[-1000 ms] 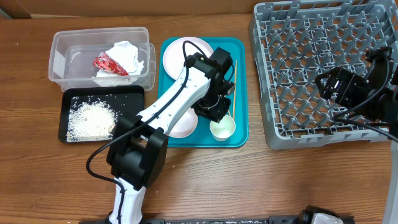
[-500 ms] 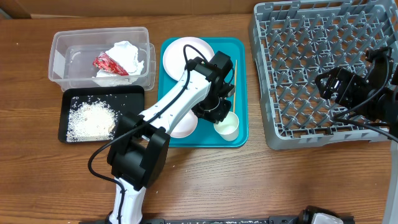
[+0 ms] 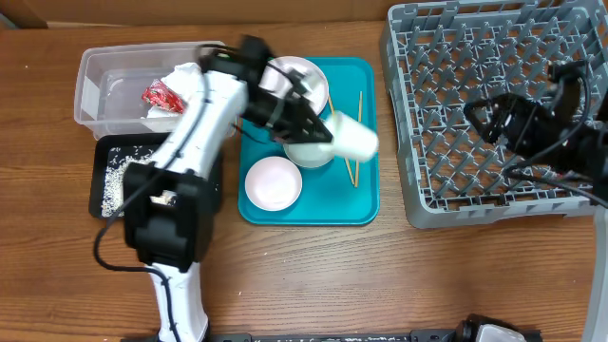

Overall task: Sort waste into correct bins and load items into the dishwasher
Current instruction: 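Lift pale cup with left gripper and hand it to right gripper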

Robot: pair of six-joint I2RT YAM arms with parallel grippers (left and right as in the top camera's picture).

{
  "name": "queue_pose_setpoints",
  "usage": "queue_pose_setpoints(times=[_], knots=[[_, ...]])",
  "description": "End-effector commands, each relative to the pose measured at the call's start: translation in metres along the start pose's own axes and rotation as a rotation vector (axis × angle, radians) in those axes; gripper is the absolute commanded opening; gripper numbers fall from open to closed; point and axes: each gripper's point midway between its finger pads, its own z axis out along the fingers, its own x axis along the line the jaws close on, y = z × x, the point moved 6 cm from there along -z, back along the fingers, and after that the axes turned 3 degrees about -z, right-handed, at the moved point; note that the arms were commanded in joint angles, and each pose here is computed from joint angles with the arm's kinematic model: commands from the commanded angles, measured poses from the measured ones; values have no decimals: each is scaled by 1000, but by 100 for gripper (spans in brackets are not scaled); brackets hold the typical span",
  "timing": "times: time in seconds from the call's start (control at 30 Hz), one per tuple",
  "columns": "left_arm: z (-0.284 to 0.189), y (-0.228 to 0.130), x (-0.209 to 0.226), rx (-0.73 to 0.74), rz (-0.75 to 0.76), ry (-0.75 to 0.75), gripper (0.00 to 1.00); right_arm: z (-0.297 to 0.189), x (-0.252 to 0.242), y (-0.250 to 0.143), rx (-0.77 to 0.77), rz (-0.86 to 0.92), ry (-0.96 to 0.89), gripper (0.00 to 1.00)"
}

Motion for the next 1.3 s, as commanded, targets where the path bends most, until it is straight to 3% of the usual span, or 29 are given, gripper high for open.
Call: queue_pose_setpoints(times=[0.0, 0.17, 0.5, 1.0, 1.27], knots=[[-23, 6, -36, -70, 100, -335, 4, 19, 33, -2, 61, -56, 258, 95], [-31, 7, -46, -90, 95, -448, 4, 54, 58, -3, 119, -149, 353, 94], [-32, 1, -46, -71, 0, -453, 4, 114, 90, -4, 169, -261, 488, 91], [-42, -3, -43, -76, -107, -455, 4, 134, 91, -9, 206, -381, 734, 91], [-46, -3, -41, -86, -107, -454, 4, 142, 93, -16, 241, -381, 785, 84]])
